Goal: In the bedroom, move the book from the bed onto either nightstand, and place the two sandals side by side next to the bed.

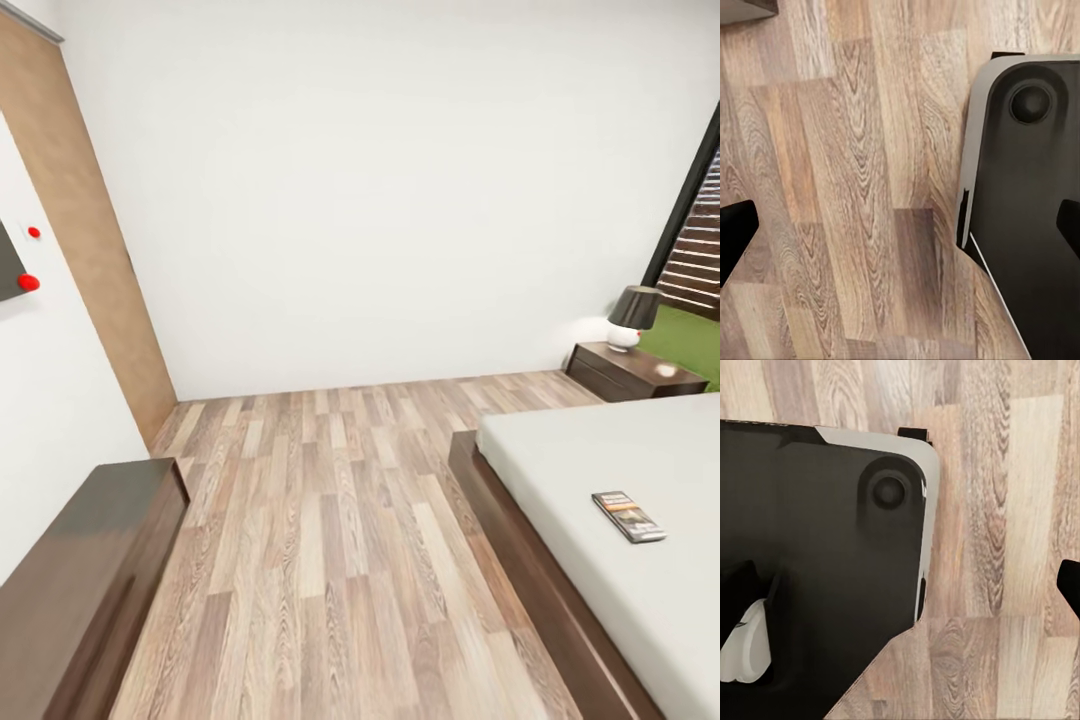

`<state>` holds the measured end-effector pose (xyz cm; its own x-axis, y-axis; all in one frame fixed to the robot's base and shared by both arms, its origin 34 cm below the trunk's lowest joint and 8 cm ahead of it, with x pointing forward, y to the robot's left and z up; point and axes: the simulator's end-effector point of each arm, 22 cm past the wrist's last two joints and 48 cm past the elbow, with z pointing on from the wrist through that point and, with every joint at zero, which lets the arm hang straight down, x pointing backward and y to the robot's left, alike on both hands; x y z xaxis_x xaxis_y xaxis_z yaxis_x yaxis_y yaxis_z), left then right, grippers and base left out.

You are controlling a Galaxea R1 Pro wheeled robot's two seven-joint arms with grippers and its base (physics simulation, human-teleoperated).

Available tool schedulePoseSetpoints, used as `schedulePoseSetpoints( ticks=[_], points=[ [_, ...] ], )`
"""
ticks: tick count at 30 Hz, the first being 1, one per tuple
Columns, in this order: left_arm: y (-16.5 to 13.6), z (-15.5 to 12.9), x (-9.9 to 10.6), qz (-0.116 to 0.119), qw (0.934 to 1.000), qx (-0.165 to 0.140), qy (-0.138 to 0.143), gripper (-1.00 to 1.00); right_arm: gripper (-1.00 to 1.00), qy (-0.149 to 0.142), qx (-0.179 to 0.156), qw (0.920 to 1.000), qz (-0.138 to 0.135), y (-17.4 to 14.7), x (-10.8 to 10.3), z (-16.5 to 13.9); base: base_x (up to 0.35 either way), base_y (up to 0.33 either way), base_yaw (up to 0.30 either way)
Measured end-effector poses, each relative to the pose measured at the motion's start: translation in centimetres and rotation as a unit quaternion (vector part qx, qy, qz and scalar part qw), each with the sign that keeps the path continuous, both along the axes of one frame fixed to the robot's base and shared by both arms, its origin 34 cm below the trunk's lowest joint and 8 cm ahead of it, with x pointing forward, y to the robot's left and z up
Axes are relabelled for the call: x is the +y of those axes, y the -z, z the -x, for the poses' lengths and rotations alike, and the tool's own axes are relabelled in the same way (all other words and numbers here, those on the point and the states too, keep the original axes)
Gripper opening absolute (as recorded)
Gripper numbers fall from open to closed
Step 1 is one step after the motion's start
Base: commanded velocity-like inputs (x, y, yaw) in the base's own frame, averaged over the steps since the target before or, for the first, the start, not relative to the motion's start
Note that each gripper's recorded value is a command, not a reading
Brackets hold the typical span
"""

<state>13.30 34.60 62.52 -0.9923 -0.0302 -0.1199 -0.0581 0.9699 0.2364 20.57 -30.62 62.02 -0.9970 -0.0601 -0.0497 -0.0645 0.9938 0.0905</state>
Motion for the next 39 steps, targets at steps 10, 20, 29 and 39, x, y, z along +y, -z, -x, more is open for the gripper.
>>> schedulePoseSetpoints(
  ticks=[10, 20, 29, 39],
  points=[
    [0.0, -0.03, -0.01, 0.0, 1.0, 0.0, 0.0, 1.0, 1.0, 0.0, 0.0, 1.0, -0.001, 0.01, 0.18, 0.02, 0.262, 0.206, -0.015],
    [0.0, -0.03, -0.02, 0.0, 1.0, 0.0, 0.0, 1.0, 1.0, 0.0, 0.0, 1.0, -0.001, 0.02, 0.23, 0.01, 0.272, 0.207, -0.003],
    [0.02, -0.02, -0.14, 0.001, 1.0, 0.0, 0.0, 1.0, 1.0, 0.0, 0.0, 1.0, -0.001, 0.01, 0.19, 0.0, 0.292, 0.162, -0.001],
    [0.09, 0.0, -0.76, 0.005, 1.0, 0.0, 0.0, 1.0, 1.0, -0.002, -0.013, 0.9999, -0.001, -0.02, 0.17, -0.48, 0.3, 0.05, 0.0]
  ],
)
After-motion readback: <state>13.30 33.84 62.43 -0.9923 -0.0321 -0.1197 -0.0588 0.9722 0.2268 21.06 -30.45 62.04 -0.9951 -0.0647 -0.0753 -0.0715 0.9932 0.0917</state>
